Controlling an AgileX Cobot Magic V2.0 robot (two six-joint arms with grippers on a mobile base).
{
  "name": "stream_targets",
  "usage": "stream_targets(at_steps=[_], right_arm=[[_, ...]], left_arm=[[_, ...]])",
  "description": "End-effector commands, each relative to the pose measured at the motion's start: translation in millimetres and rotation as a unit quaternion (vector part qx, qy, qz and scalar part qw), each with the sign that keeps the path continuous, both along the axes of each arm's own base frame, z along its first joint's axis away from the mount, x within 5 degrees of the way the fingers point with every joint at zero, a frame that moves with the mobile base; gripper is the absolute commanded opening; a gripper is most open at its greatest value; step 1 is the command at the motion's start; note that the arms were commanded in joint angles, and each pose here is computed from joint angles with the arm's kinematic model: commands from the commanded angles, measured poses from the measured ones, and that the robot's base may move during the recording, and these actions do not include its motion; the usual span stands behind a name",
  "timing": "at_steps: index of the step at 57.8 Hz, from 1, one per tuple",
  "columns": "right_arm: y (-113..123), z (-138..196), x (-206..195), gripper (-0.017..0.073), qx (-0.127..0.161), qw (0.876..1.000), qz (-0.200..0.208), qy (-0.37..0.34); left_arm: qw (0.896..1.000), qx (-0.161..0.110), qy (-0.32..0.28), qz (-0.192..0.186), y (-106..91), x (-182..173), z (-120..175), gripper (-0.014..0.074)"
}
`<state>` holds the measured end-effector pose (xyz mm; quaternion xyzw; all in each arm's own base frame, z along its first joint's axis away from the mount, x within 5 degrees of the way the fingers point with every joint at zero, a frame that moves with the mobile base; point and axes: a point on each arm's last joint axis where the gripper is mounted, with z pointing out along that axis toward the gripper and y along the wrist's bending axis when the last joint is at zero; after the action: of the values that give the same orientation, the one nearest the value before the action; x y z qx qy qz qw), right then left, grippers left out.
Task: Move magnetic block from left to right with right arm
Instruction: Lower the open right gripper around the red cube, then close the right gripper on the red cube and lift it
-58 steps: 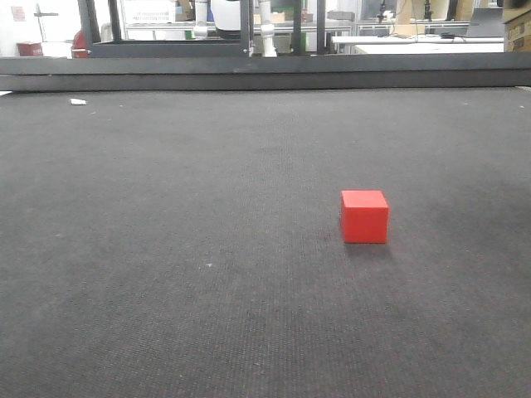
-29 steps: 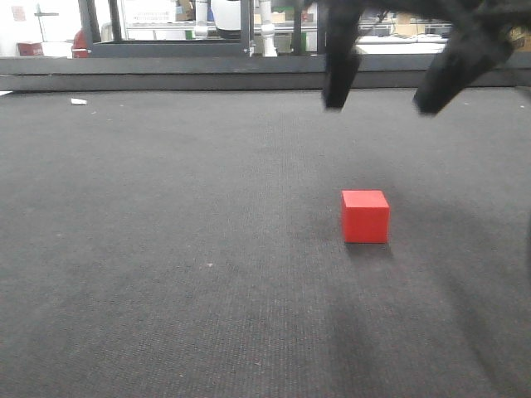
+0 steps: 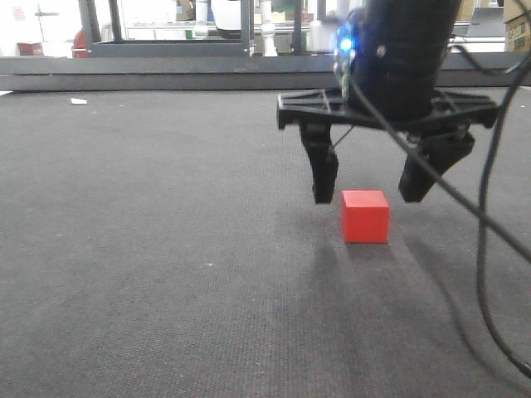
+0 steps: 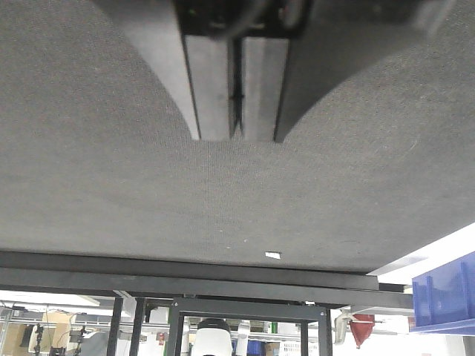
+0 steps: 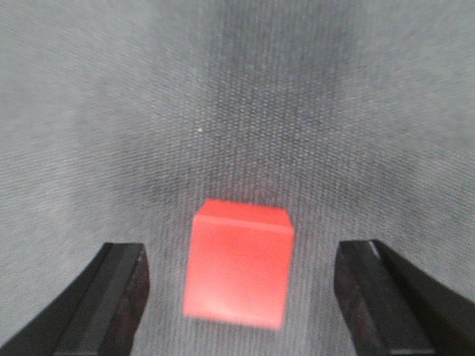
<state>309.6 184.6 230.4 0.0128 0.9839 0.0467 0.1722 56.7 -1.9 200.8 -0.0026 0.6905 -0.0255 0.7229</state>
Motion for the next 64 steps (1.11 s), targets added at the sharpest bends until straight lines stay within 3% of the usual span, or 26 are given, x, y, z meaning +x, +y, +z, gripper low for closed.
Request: stream_targets(at_steps=[1, 12, 26, 35, 53, 64], right_arm=[[2.1, 19.4, 6.3, 0.0612, 0.016, 0.999, 0.007, -0.048], [3.7, 11.7, 12.0, 0.0580, 0.019, 0.998, 0.008, -0.051], [2.9, 6.3, 11.9, 0.0291, 0.009, 0.999, 0.006, -0.037], [-4.6, 16.1, 12.2, 0.0237, 0.015, 0.999, -0.001, -0.047], [-54.5, 71.1, 3.2, 0.0236, -0.015, 0.991, 0.060, -0.121], [-104.2, 93.9, -23.1, 0.0236, -0.034, 0.981, 0.060, -0.180]], left_arm=[[0.999, -0.007, -0.041, 0.001, 0.4, -1.2, 5.1, -0.0126], [0.999, -0.007, -0.041, 0.001, 0.4, -1.2, 5.1, -0.0126], [0.999, -0.007, -0.041, 0.001, 0.4, -1.2, 5.1, -0.0126], [0.999, -0.007, -0.041, 0.001, 0.4, -1.2, 5.1, -0.0126], [0.999, -0.007, -0.041, 0.001, 0.4, -1.2, 5.1, -0.0126], [0.999, -0.007, -0.041, 0.001, 0.4, -1.2, 5.1, -0.0126]])
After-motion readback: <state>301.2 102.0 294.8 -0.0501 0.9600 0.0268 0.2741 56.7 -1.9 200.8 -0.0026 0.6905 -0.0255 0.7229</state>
